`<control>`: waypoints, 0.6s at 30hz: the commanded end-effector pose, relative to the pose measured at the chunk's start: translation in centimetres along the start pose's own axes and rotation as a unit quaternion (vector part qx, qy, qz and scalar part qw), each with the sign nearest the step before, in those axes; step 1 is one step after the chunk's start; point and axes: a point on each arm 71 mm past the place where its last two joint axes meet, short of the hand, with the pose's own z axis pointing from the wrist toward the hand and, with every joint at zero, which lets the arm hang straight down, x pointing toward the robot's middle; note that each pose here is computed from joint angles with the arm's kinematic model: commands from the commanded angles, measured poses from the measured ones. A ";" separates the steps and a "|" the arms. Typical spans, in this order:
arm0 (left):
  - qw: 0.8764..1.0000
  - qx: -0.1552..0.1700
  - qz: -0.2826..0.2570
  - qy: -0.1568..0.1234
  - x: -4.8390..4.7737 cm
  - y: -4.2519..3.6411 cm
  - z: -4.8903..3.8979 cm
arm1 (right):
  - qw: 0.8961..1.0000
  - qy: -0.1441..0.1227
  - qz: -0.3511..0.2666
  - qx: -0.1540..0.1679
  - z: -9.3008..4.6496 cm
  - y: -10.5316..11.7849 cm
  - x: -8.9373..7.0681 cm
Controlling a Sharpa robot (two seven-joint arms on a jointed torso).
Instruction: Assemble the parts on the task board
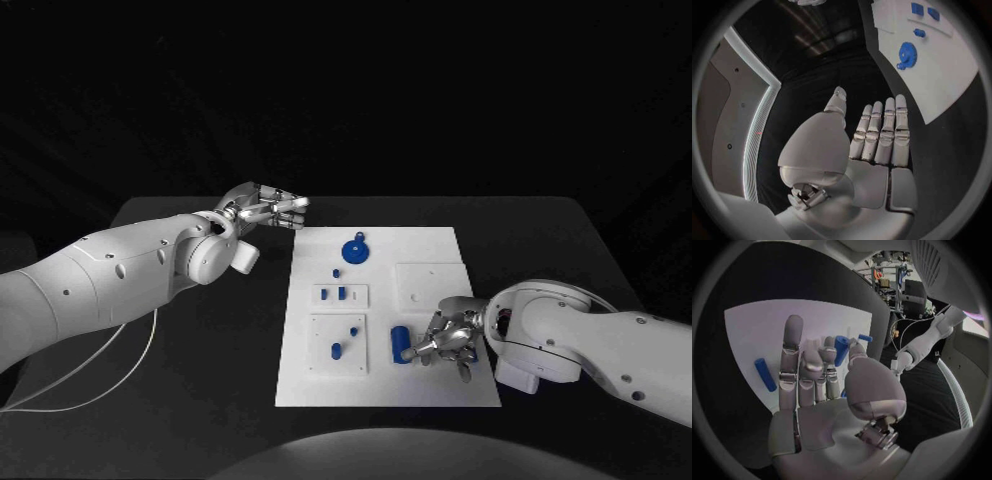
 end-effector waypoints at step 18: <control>1.000 -0.004 -0.002 0.008 0.08 0.09 -0.07 | 1.000 -0.005 -0.005 0.013 0.8 0.0 -0.2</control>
